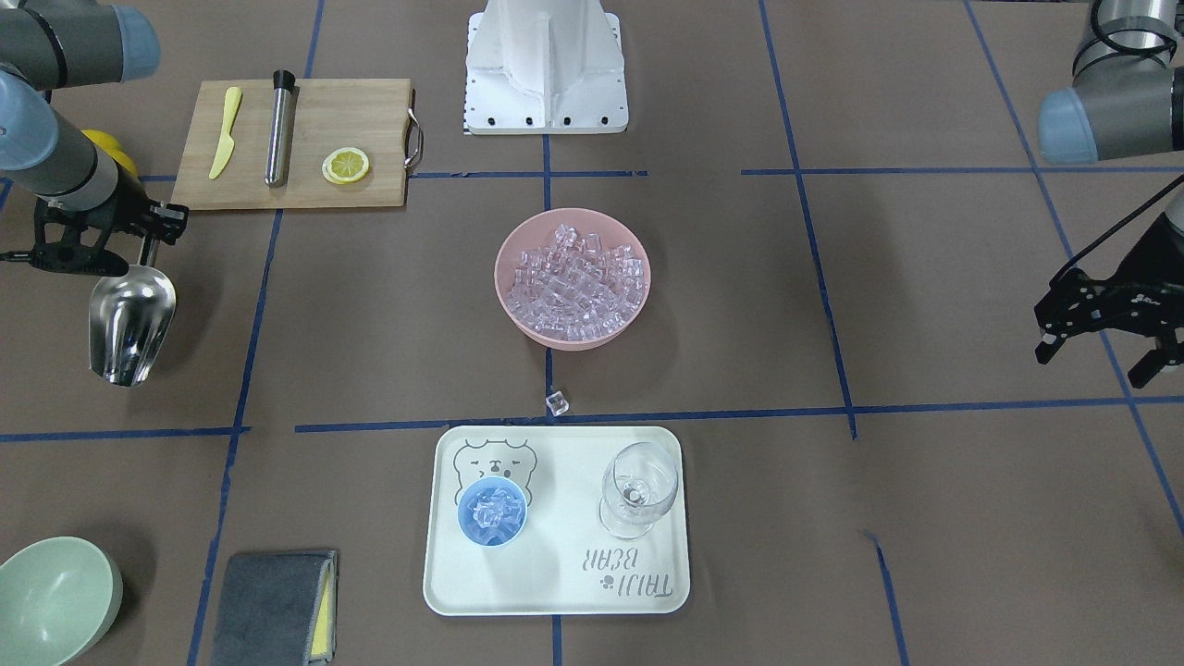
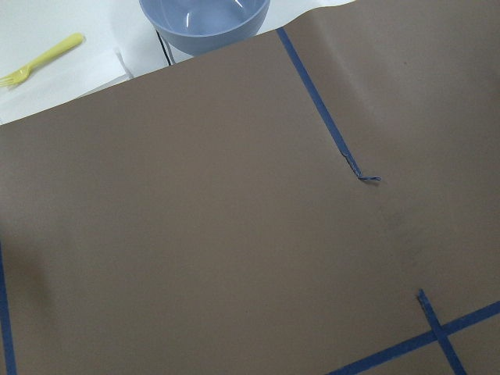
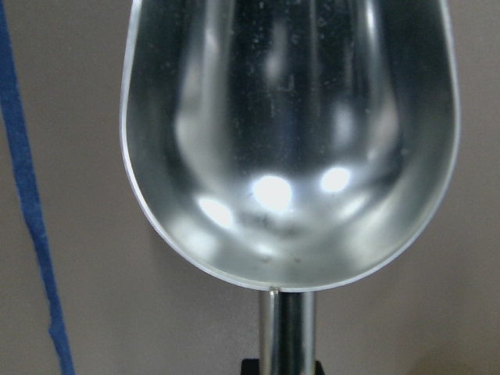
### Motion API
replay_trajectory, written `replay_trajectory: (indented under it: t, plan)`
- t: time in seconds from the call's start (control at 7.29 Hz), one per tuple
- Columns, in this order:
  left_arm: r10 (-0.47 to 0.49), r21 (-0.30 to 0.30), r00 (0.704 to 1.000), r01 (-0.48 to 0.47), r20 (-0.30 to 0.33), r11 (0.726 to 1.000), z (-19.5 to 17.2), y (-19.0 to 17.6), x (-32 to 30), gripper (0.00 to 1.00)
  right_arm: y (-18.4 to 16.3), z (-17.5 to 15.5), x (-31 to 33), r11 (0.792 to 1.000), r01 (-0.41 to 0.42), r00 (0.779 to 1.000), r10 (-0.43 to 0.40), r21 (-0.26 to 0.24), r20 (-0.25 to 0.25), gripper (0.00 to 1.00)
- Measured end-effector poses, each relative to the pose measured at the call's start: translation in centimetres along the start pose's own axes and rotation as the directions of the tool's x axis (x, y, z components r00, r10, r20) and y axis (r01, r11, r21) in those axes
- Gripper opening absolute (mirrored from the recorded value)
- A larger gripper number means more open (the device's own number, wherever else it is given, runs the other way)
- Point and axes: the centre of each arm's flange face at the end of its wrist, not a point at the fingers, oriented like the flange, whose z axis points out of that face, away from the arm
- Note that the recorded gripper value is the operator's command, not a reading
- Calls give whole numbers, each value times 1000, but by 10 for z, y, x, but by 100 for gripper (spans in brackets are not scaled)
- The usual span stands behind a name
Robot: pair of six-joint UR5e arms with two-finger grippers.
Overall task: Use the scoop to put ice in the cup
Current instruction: 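Carry the scoop back and lower it onto the table near the board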
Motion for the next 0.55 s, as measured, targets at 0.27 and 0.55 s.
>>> replay_trajectory:
  t: [0.27, 0.55]
  plan:
    - [0, -1, 1000, 0, 1, 1000, 1, 1, 0, 100, -1, 18, 2, 999, -7, 1000, 7, -31, -18, 0]
    - [1, 0, 1000, -1, 2, 1000, 0, 0, 0, 100, -3, 26, 0, 999, -7, 1000, 6, -48, -21, 100]
